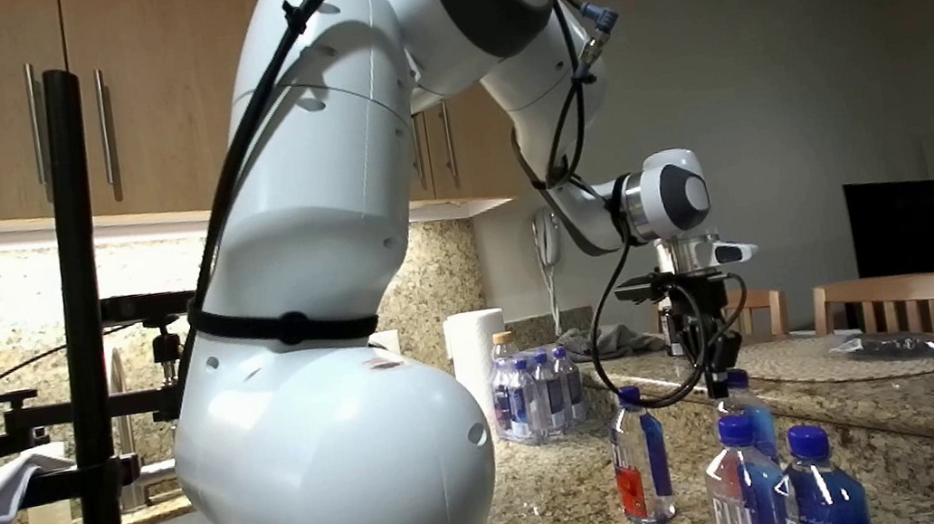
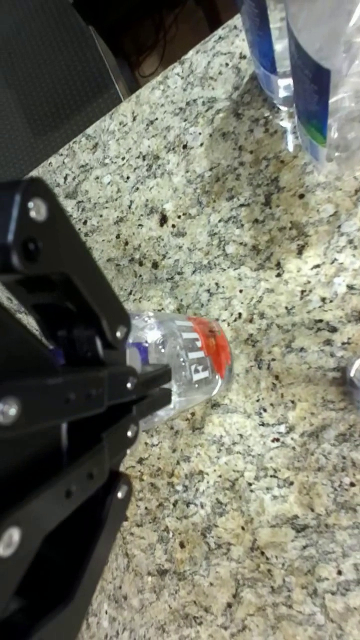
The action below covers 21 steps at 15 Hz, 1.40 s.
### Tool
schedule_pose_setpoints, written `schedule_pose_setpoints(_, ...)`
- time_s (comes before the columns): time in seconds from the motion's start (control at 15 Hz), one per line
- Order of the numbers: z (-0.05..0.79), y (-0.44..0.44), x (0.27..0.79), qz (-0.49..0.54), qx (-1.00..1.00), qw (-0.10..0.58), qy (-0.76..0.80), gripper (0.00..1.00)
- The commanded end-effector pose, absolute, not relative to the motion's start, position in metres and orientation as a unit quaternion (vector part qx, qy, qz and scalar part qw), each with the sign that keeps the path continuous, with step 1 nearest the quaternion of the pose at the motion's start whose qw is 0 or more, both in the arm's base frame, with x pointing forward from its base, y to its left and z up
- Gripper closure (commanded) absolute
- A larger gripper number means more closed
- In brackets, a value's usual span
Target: Put the bottles in a straight line
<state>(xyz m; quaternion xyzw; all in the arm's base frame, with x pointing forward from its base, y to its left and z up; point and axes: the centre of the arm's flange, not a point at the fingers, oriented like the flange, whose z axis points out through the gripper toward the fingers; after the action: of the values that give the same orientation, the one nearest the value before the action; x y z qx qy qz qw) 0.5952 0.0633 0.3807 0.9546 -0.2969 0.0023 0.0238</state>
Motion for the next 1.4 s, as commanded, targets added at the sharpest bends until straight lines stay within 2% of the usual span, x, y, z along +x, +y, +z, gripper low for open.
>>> schedule_pose_setpoints(0.0,0.387,0.057,0.587,-0.004,0.962,0.017,-0.272,0.79)
schedule_pose_setpoints(0.07,0.39,0.058,0.586,-0.002,0.966,0.013,-0.256,0.71)
schedule_pose_setpoints(0.2,0.396,0.058,0.583,-0.002,0.975,0.009,-0.223,0.65)
schedule_pose_setpoints(0.87,0.411,0.032,0.588,0.011,0.989,0.011,-0.146,0.02)
schedule_pose_setpoints(1.0,0.409,0.026,0.589,0.008,0.989,0.01,-0.149,0.0)
schedule_pose_setpoints(1.07,0.409,0.025,0.589,0.007,0.989,0.01,-0.149,0.03)
schedule_pose_setpoints(1.13,0.408,0.025,0.589,0.005,0.989,0.009,-0.148,0.28)
schedule_pose_setpoints(1.2,0.408,0.025,0.589,0.004,0.989,0.007,-0.146,0.29)
schedule_pose_setpoints(1.33,0.406,0.029,0.59,0.003,0.99,0.006,-0.143,0.42)
